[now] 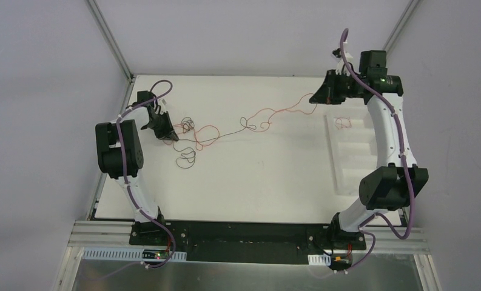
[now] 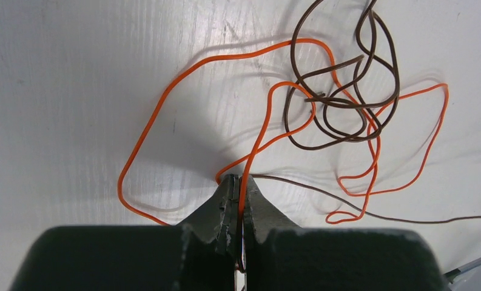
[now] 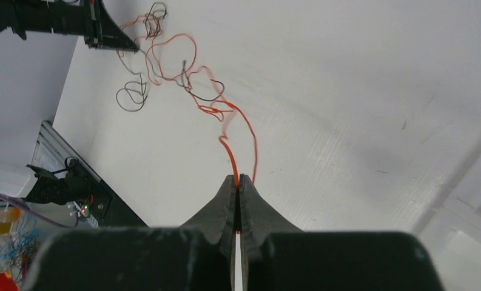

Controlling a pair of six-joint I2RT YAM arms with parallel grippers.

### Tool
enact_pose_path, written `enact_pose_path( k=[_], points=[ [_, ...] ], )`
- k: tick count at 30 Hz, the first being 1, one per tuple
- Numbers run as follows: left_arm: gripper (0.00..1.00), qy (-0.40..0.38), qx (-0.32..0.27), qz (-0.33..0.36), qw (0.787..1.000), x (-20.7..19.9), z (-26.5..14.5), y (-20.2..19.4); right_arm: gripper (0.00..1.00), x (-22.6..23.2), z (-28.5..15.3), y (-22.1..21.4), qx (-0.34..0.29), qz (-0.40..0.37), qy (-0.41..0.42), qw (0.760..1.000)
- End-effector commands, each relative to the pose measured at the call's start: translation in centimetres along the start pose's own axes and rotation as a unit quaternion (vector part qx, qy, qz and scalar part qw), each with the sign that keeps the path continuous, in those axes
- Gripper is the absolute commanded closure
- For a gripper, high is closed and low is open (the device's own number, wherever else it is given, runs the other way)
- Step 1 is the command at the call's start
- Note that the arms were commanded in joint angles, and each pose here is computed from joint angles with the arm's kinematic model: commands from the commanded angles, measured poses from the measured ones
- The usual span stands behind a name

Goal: Untangle the cables

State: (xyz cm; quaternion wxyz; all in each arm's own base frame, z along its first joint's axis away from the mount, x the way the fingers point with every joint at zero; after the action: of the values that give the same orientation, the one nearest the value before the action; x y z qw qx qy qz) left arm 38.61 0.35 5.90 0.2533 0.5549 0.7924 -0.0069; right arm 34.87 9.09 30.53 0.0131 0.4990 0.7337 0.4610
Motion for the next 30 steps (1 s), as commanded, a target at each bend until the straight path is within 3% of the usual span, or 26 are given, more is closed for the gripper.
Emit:
enact_pose_path(
  k=[1,13,24,30],
  points=[
    [1.00,0.020,0.009,0.002,1.000,1.3,-1.6,-1.2,1.00,1.0,-4.8,3.5,-0.079,-0.019,-0.020,0.996],
    [1.00,0.030,0.023,-0.021,0.999,2.8,-1.1,-1.4,1.00,-2.3,-14.7,8.1,-0.217,-0.001,-0.126,0.968],
    [1.00,-0.011,0.034,-0.004,0.999,1.6,-1.4,-1.5,1.00,-3.8,-20.2,7.7,-0.259,0.014,-0.182,0.948],
    [1.00,0.032,0.042,0.006,0.999,3.2,-1.2,-2.4,1.00,-4.8,-23.4,7.7,-0.285,0.018,-0.225,0.932]
  ],
)
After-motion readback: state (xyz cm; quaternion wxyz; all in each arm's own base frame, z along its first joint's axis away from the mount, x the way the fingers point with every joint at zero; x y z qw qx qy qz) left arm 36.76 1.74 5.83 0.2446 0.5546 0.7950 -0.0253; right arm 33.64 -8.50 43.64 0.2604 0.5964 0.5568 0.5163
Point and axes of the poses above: each gripper's point midway between its finger pads, its own z axis out along the fingers, its own x axis along the line the jaws close on, y = z × x, the point moved 4 cm from there along -z, back along the fingers, and after that the axes turned 3 degrees about -z, right-handed, at the moved point
